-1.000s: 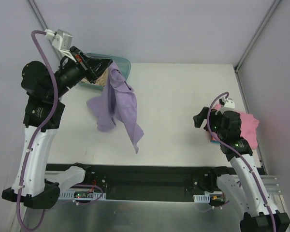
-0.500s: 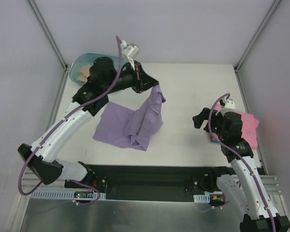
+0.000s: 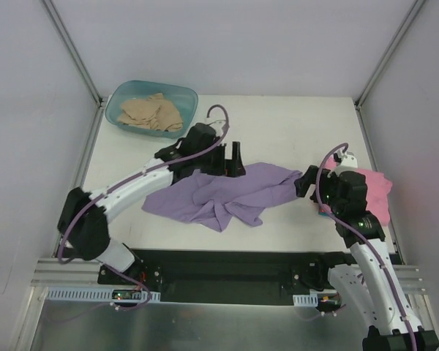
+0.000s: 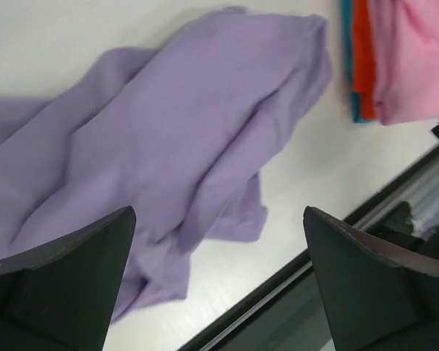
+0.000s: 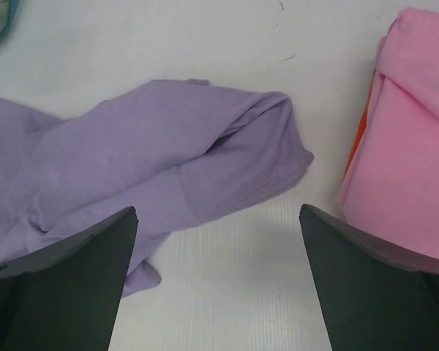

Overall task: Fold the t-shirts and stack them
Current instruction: Move the tshirt to the center of the board, then flatten out the tshirt

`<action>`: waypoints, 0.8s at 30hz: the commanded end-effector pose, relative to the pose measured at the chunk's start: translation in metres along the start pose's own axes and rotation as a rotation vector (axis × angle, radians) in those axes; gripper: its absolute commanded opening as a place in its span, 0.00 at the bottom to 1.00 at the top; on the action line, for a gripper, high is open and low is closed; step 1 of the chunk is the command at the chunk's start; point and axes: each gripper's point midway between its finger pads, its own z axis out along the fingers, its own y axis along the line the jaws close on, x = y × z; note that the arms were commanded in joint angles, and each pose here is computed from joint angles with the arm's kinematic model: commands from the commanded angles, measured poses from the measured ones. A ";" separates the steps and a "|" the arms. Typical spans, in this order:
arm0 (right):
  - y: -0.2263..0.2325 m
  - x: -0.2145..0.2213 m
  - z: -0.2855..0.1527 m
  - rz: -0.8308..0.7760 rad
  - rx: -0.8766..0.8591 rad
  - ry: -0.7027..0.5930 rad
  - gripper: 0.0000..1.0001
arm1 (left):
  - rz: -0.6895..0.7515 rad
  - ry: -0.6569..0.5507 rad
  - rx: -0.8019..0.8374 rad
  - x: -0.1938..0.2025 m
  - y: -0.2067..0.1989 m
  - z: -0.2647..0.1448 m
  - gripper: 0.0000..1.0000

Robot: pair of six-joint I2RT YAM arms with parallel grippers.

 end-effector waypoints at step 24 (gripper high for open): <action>0.010 0.003 0.020 0.021 -0.020 0.101 0.97 | -0.777 -0.166 -0.902 0.176 0.280 -0.146 0.90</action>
